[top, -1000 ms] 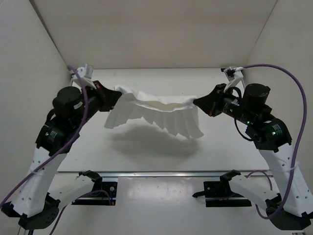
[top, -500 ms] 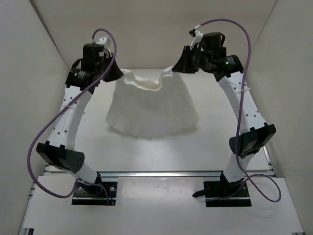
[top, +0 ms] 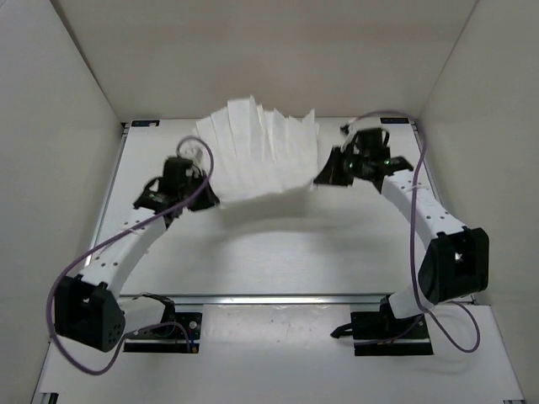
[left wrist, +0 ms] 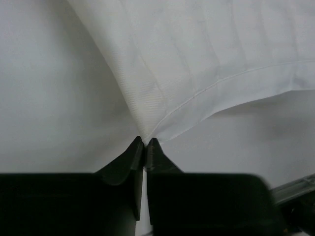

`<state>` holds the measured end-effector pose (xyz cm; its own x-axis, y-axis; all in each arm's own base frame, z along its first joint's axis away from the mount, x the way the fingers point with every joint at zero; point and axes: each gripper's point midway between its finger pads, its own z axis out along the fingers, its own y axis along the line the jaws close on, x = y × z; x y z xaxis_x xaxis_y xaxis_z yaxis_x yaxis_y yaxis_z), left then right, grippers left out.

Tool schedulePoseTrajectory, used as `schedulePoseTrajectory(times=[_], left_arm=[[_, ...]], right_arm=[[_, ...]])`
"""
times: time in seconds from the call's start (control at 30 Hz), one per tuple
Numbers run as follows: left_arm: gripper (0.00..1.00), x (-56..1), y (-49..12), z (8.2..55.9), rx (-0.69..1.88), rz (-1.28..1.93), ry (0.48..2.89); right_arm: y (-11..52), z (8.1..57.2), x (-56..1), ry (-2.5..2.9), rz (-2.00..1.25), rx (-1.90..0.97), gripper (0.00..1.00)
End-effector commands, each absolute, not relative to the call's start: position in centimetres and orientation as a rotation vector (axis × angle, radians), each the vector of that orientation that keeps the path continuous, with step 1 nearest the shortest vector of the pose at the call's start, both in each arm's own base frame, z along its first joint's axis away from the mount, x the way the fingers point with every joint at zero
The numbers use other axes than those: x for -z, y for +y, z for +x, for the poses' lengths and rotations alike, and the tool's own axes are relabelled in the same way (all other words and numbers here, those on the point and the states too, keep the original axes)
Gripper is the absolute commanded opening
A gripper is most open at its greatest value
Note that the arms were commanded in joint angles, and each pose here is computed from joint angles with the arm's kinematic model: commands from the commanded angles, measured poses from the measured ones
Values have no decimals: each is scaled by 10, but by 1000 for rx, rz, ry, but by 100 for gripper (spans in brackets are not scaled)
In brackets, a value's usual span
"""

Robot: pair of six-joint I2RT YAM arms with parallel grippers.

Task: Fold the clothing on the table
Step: Flatten the skirt out, then fold the skirt

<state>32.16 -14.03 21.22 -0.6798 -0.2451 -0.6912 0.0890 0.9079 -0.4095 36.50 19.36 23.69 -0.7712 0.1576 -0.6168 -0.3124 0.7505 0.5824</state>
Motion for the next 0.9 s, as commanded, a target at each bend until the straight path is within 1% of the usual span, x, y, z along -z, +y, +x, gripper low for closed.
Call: schedulePoseTrajectory(times=[0.0, 0.03, 0.07, 0.1, 0.13, 0.17, 0.2, 0.3, 0.37, 0.43, 0.53, 0.67, 0.83, 0.87], left_arm=[[22, -123, -154, 282, 608, -131, 2423], [34, -96, -153, 265, 609, -125, 2473], [45, -76, -152, 250, 617, -132, 2509], [50, -68, -152, 241, 613, -122, 2524], [54, -59, -149, 230, 606, -131, 2531], [56, -54, -147, 221, 617, -134, 2533], [59, -54, -146, 218, 610, -137, 2528], [62, -53, -136, 208, 603, -175, 2503], [63, -51, -134, 204, 595, -175, 2499], [62, -46, -138, 200, 604, -173, 2513], [64, -41, -147, 194, 603, -134, 2547], [64, -31, -159, 189, 631, -131, 2566], [63, -19, -168, 185, 631, -113, 2605], [58, -18, -170, 185, 636, -111, 2605]], right_arm=[[196, 341, -179, 2357, -29, -919, 1], [191, 326, -148, 2426, 6, -877, 4], [190, 311, -125, 2477, 18, -852, 14], [185, 298, -107, 2520, 37, -802, 29], [182, 292, -103, 2526, 46, -771, 35], [185, 281, -93, 2539, 22, -775, 41], [183, 274, -85, 2549, 34, -772, 46], [177, 260, -77, 2543, 25, -736, 48], [169, 256, -68, 2564, 40, -678, 48], [162, 254, -61, 2585, 68, -634, 48], [153, 250, -53, 2606, 81, -551, 48], [150, 240, -39, 2635, 71, -550, 49], [152, 235, -23, 2672, 67, -546, 48], [154, 234, -21, 2682, 76, -556, 47]])
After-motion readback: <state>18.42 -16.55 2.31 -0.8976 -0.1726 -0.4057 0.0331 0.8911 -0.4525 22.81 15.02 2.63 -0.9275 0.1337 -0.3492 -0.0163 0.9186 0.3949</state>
